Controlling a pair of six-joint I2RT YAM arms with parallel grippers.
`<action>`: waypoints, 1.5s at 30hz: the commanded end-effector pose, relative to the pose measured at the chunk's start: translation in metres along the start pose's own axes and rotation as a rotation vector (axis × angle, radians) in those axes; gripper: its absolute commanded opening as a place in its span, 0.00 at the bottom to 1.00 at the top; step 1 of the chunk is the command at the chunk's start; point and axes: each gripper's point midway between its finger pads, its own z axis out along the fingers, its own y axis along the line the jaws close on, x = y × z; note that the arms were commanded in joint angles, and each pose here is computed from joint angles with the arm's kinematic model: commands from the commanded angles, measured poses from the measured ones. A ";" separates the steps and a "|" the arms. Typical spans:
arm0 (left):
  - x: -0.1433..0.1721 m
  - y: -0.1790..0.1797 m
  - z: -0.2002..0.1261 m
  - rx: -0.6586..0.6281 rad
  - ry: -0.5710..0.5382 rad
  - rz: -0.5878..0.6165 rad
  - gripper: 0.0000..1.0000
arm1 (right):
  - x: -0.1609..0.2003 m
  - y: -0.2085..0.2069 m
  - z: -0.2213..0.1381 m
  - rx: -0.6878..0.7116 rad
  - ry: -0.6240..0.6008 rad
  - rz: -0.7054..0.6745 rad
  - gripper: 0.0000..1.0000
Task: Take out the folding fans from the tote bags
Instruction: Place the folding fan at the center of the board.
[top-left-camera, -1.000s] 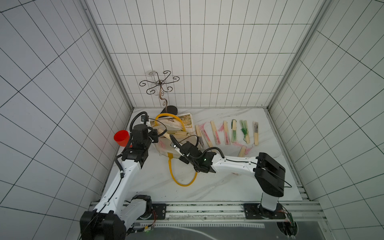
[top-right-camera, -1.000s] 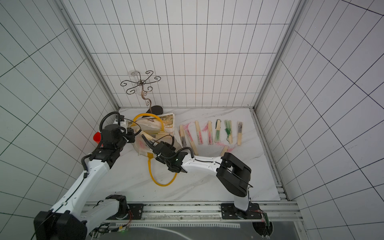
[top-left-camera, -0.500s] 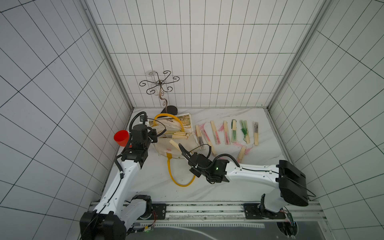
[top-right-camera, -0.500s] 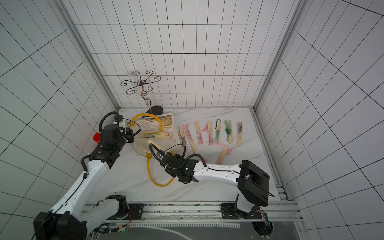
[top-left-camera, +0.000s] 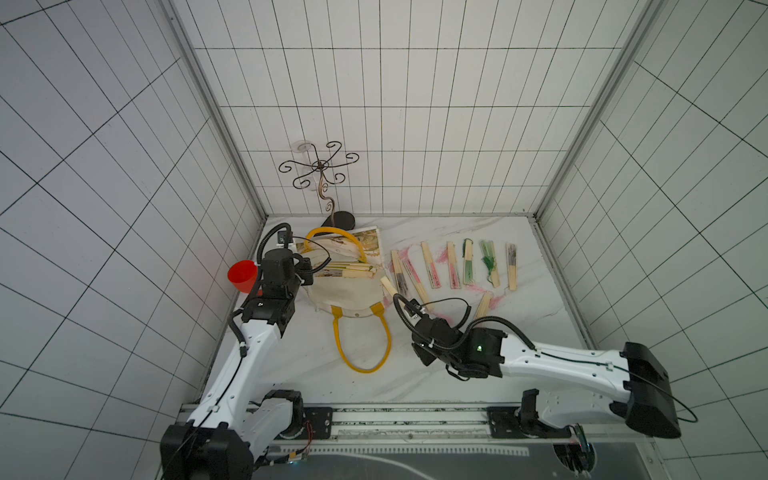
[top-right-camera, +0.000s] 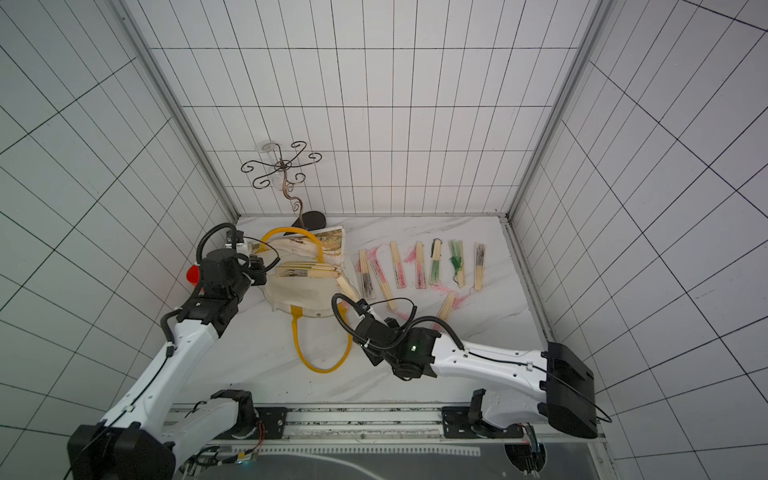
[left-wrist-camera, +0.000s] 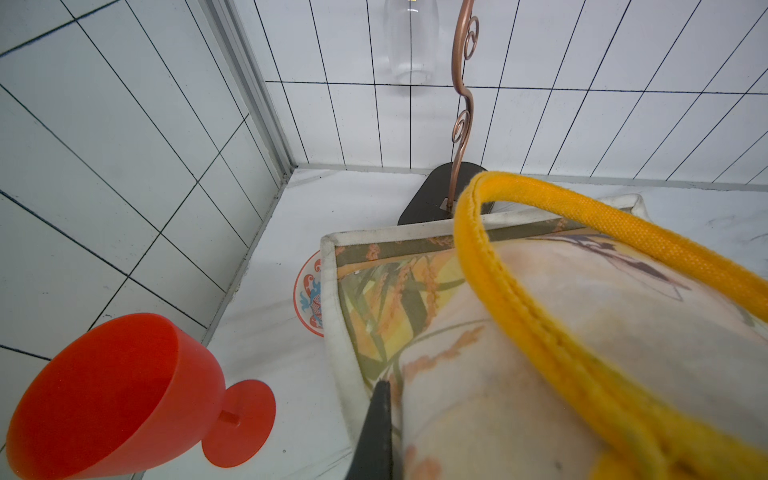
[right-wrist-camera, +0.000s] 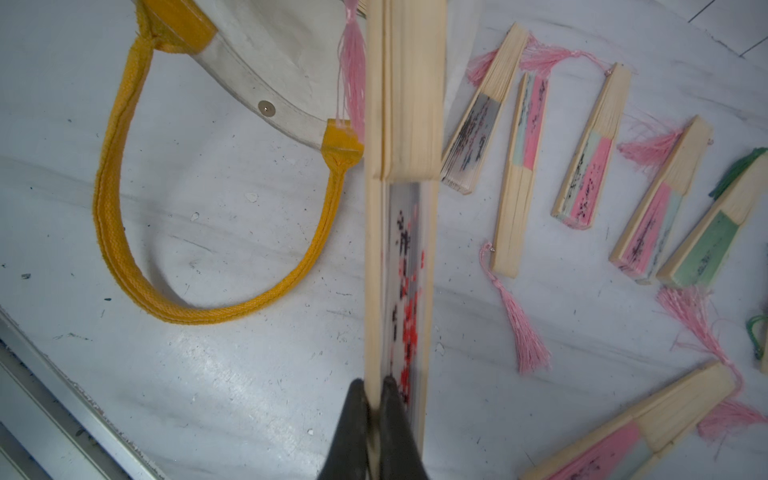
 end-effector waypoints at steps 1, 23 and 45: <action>-0.029 0.005 -0.008 -0.019 -0.088 -0.033 0.00 | 0.035 -0.018 -0.002 0.056 0.068 0.071 0.00; -0.029 0.002 -0.008 0.000 -0.088 -0.034 0.00 | 0.103 -0.094 0.027 0.202 0.332 0.683 0.00; -0.030 -0.002 -0.008 0.028 -0.090 -0.040 0.00 | 0.119 -0.094 0.062 0.265 0.475 0.654 0.18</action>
